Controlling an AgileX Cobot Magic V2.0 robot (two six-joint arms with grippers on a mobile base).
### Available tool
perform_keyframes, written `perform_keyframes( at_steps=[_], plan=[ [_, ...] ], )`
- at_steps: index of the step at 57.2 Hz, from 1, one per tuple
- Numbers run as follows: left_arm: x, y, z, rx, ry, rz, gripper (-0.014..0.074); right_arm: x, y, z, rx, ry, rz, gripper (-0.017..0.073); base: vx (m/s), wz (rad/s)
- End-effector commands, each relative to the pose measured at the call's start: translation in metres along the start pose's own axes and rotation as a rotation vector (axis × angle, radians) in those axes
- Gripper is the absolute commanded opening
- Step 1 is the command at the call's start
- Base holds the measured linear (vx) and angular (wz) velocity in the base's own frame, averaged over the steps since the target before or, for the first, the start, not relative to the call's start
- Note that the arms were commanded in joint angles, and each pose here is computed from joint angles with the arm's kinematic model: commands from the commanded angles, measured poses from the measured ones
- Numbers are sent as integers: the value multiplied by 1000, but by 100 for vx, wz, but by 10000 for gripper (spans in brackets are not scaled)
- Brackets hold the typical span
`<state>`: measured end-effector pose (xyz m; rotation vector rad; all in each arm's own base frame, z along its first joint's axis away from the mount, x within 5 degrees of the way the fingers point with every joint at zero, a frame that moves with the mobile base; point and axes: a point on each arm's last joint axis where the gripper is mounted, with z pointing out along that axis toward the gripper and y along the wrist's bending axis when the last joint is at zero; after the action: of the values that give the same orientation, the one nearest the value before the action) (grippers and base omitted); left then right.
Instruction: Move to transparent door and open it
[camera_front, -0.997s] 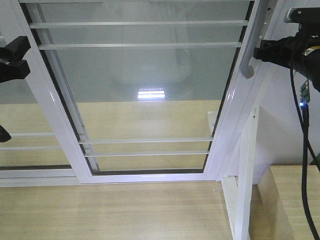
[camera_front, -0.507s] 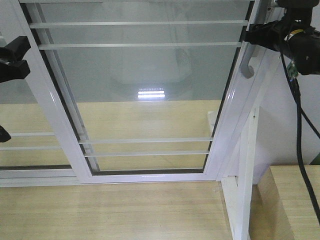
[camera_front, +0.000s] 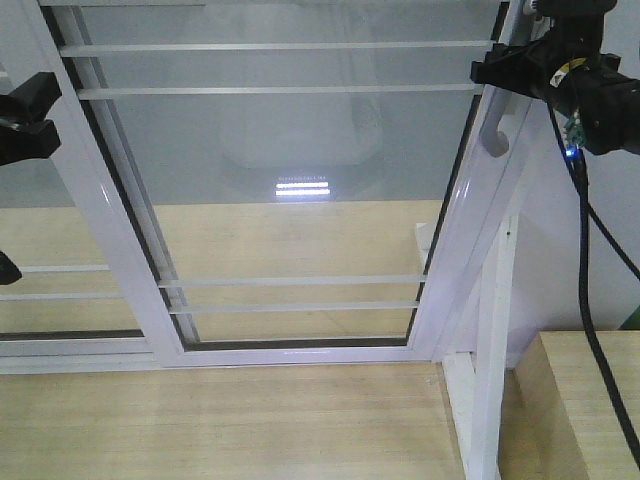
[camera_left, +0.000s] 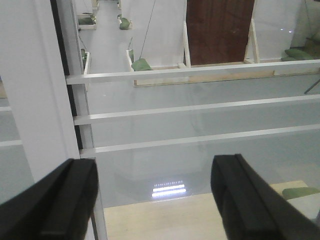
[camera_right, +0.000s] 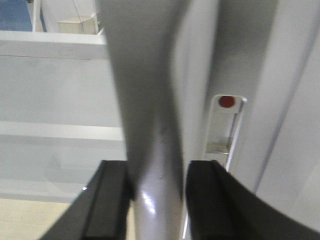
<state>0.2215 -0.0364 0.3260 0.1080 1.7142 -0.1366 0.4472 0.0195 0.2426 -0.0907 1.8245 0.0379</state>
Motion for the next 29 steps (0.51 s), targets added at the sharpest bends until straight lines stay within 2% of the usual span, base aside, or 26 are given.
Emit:
perform_keyframes(
  at_steps=[1,6,16,29],
  plan=[
    [-23,0,-4,-2,-131,-2,576,-42,-1,-13,-6,-184,-4,174,0,0],
    [-23,0,-4,-2,-131,-2,576,-42,9,-13,-30,-184,-24,140,0,0],
    [-23,0,-4,-2,-126,-2,576,-43,33,-14,-94,-191,-82,146,0,0],
    [-22,-1,-4,-1,-118,-2,576,-44,66,-17,-172,-211,-106,150,0,0]
  ],
)
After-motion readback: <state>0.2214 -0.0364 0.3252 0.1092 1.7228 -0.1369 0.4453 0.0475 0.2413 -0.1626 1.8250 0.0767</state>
